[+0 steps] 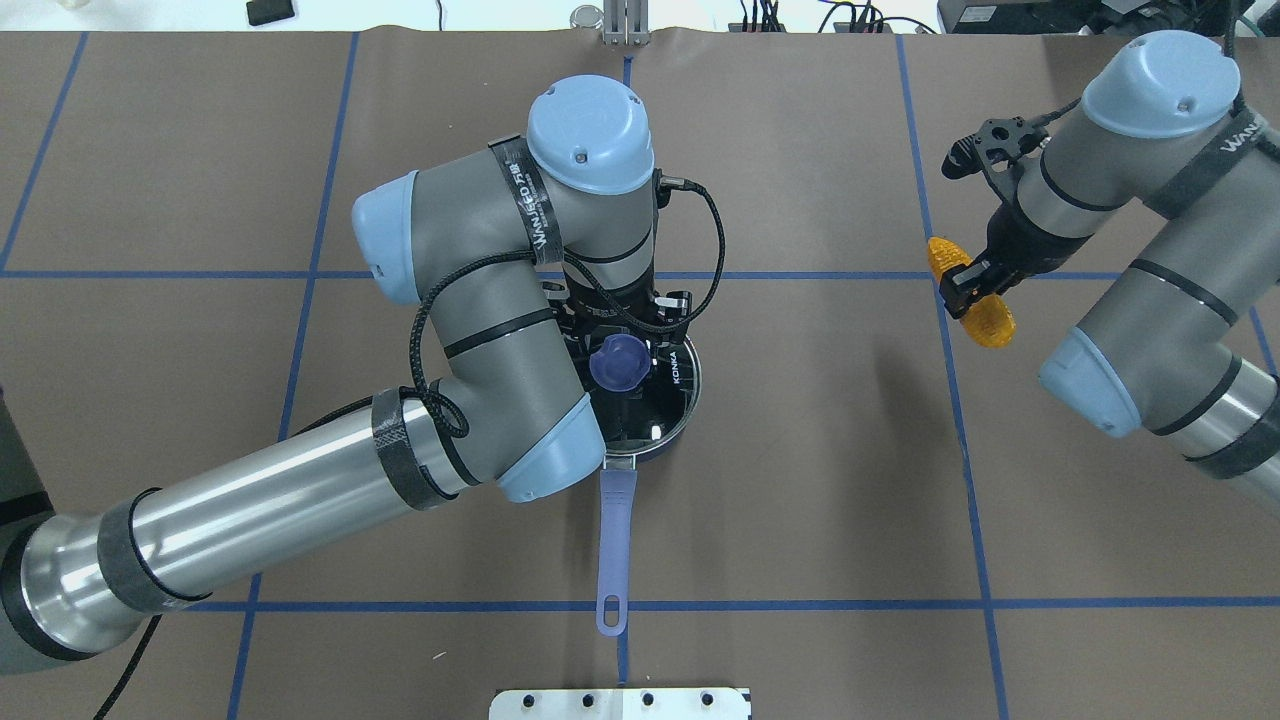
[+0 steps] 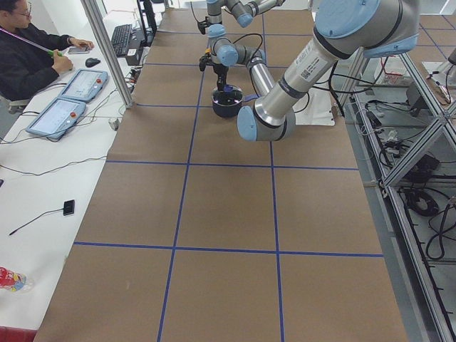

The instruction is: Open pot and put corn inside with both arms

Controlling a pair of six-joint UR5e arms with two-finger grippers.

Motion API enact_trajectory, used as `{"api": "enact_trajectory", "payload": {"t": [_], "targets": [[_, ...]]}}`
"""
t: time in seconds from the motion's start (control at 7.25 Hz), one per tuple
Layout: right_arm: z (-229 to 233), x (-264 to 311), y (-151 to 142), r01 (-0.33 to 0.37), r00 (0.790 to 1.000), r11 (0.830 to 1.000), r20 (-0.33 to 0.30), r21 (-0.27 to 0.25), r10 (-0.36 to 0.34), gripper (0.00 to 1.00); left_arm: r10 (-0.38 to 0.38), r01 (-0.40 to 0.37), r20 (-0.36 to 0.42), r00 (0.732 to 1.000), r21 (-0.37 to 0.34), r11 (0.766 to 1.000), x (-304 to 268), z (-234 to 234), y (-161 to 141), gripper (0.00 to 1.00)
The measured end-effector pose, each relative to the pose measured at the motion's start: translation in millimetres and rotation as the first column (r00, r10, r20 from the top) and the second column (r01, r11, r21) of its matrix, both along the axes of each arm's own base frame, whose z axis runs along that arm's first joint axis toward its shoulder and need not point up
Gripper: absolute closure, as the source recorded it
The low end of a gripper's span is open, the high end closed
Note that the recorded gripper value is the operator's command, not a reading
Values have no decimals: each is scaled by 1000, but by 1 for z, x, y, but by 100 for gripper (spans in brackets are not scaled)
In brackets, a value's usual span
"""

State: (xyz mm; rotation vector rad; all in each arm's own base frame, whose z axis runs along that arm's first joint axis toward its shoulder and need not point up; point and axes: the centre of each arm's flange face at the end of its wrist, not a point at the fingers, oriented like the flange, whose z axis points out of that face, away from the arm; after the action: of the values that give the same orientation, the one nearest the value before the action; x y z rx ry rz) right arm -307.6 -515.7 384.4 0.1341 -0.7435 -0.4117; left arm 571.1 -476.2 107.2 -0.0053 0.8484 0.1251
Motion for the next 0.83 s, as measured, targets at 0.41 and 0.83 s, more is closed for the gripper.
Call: {"api": "enact_trajectory", "payload": {"t": [0.41,0.83], "targets": [[1,0,0,-1,1000,1000,-3,-1,1,60,1,-1,-4,1000,1,1000,0,-2,3,18],[2,0,0,-1,1000,1000,-4,0,1,60,-4,4,-7,1000,-4,1000,-1,-4,4,18]]}}
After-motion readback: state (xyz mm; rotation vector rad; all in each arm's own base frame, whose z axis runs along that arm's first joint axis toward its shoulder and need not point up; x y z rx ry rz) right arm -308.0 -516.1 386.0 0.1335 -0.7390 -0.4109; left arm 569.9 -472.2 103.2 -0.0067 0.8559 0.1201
